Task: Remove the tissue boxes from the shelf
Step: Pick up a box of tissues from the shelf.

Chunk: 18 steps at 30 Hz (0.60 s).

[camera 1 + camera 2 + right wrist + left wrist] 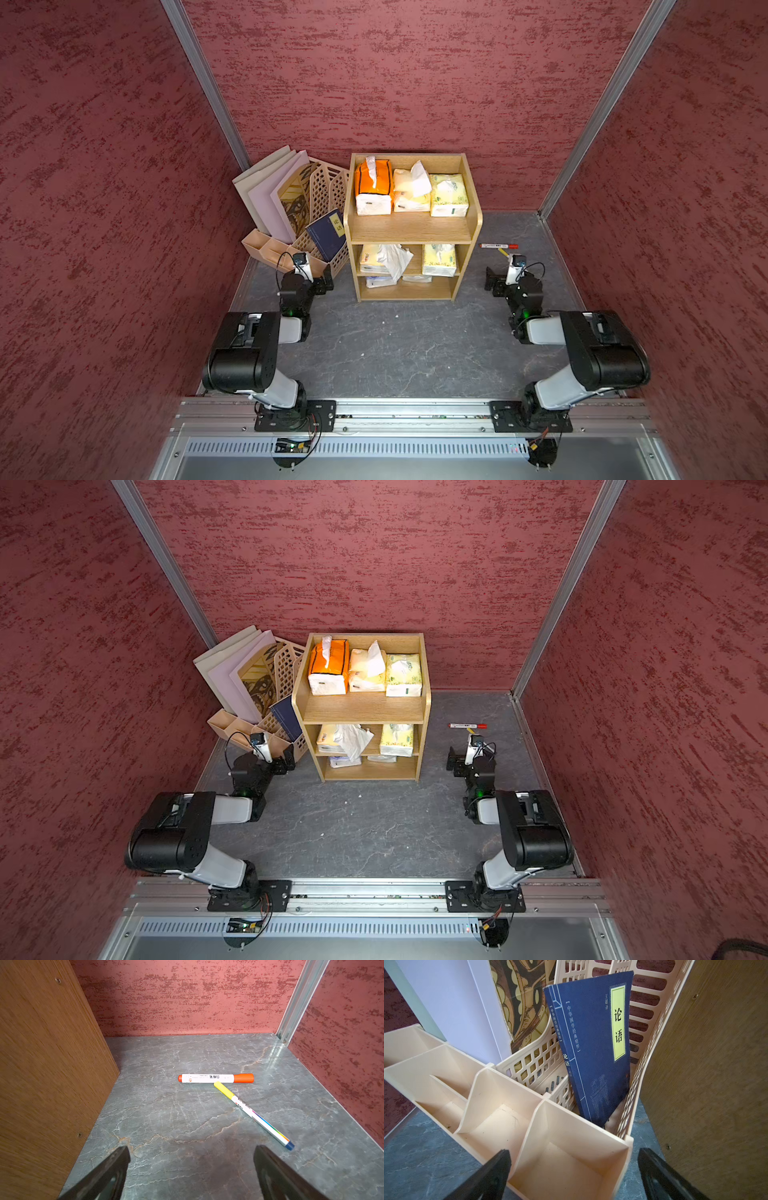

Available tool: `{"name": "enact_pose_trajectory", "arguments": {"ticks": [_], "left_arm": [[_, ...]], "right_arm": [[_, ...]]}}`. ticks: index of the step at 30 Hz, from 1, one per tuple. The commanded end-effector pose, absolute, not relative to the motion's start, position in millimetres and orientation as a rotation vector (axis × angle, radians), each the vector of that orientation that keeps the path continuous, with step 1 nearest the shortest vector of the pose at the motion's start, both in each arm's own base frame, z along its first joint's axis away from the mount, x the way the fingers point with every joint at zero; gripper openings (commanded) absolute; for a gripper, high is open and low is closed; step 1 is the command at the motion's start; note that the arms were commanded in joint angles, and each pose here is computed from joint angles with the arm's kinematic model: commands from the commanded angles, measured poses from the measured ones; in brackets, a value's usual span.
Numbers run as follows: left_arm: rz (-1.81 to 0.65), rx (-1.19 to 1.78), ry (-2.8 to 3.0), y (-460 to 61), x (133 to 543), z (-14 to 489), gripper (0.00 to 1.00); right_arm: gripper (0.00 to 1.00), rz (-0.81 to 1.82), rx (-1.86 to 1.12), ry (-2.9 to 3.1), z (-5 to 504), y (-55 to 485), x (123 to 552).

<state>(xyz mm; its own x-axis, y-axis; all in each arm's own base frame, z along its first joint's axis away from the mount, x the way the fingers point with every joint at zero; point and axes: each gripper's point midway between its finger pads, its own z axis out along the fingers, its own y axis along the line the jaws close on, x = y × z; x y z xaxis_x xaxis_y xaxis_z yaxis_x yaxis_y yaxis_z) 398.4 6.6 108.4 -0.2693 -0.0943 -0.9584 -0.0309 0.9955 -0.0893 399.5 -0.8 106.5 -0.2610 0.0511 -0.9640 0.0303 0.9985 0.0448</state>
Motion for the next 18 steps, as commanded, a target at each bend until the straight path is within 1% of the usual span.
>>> {"name": "enact_pose_trajectory", "arguments": {"ticks": [1,18], "left_arm": [[-0.039,-0.095,1.82,11.3,401.3,115.0,1.0],[-0.04,-0.094,1.82,11.0,401.4,115.0,1.0]], "right_arm": [[0.98,0.027,0.055,1.809,117.3,-0.8,403.9],[0.99,0.027,0.055,1.812,116.8,-0.7,403.9]]}}
